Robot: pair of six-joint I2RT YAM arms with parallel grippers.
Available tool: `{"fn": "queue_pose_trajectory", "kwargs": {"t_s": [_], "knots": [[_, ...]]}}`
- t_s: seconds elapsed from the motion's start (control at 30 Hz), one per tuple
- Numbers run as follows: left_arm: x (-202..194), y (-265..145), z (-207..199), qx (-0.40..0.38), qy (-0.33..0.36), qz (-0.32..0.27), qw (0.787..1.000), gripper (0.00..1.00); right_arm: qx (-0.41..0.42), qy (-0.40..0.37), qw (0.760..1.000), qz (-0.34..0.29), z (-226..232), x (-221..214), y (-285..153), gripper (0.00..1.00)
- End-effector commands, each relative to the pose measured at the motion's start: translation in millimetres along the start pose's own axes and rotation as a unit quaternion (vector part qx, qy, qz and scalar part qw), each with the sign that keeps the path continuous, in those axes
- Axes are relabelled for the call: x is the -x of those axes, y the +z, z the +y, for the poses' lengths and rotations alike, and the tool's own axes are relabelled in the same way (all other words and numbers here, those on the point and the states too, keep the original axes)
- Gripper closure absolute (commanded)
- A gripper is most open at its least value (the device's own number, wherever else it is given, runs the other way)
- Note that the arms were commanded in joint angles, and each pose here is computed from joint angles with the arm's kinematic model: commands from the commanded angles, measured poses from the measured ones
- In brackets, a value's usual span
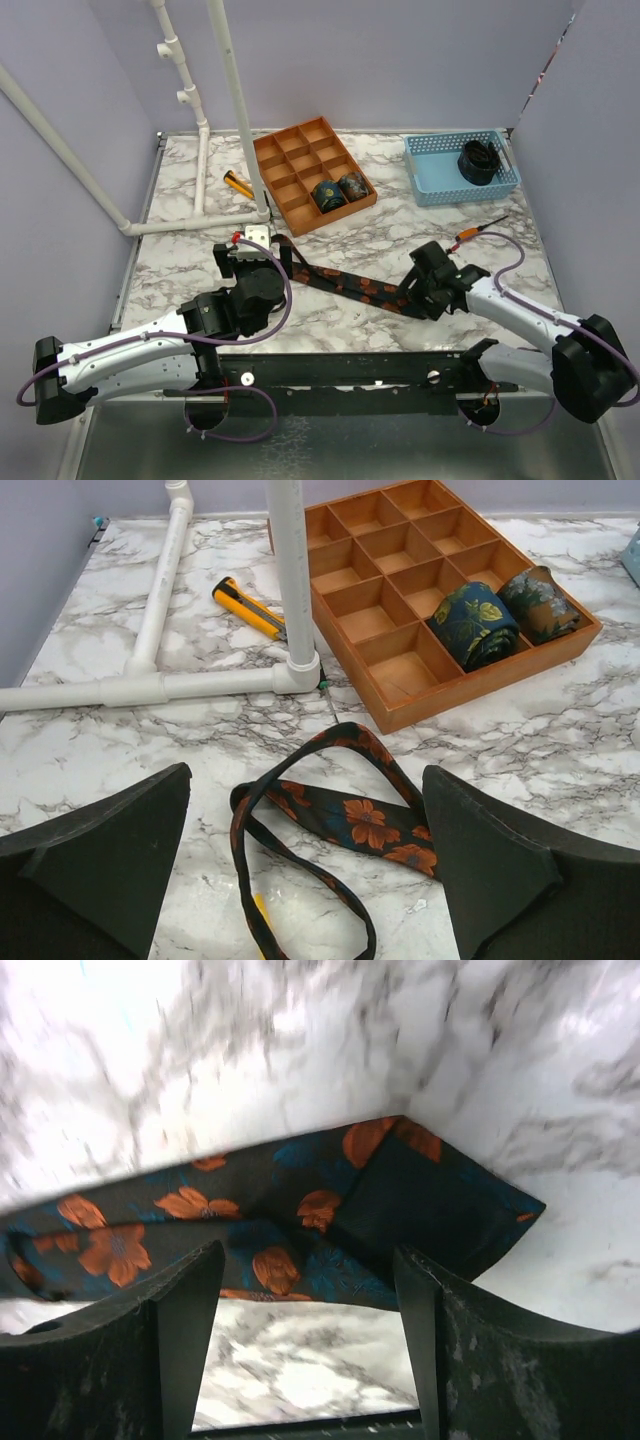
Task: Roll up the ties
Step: Flatten out the tie at the center of the board.
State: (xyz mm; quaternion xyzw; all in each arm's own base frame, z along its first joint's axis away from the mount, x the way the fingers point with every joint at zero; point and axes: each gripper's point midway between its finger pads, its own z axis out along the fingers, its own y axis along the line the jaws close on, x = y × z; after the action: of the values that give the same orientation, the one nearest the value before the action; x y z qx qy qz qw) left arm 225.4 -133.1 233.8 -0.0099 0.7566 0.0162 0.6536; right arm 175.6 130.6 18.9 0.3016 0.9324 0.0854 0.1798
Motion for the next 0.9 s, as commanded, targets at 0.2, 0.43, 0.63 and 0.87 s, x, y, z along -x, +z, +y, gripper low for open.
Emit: {"fn": "queue_pose_trajectory", "kwargs": {"t_s": [0.2, 0.43, 0.63, 0.87], "knots": [[17.4, -3.6, -4.3, -0.024, -0.029, -0.016, 0.999, 0.01, -0.140, -0.008, 0.990, -0.018, -42.1, 73.6, 21.0, 0.26], [14.8, -4.4, -9.6, -0.042, -0.039, -0.016, 0.998, 0.01, -0.257, 0.030, 0.966, -0.025, -110.9, 141.5, 19.8, 0.27], [5.1, -7.1, -21.8, -0.079, -0.048, -0.002, 0.996, 0.01, -0.293, 0.087, 0.950, -0.063, -145.7, 181.1, -4.1, 0.26], [11.0, -6.8, -24.0, -0.080, -0.044, -0.004, 0.996, 0.01, -0.056, 0.022, 0.983, -0.176, -31.7, 203.3, -64.8, 0.29]]}}
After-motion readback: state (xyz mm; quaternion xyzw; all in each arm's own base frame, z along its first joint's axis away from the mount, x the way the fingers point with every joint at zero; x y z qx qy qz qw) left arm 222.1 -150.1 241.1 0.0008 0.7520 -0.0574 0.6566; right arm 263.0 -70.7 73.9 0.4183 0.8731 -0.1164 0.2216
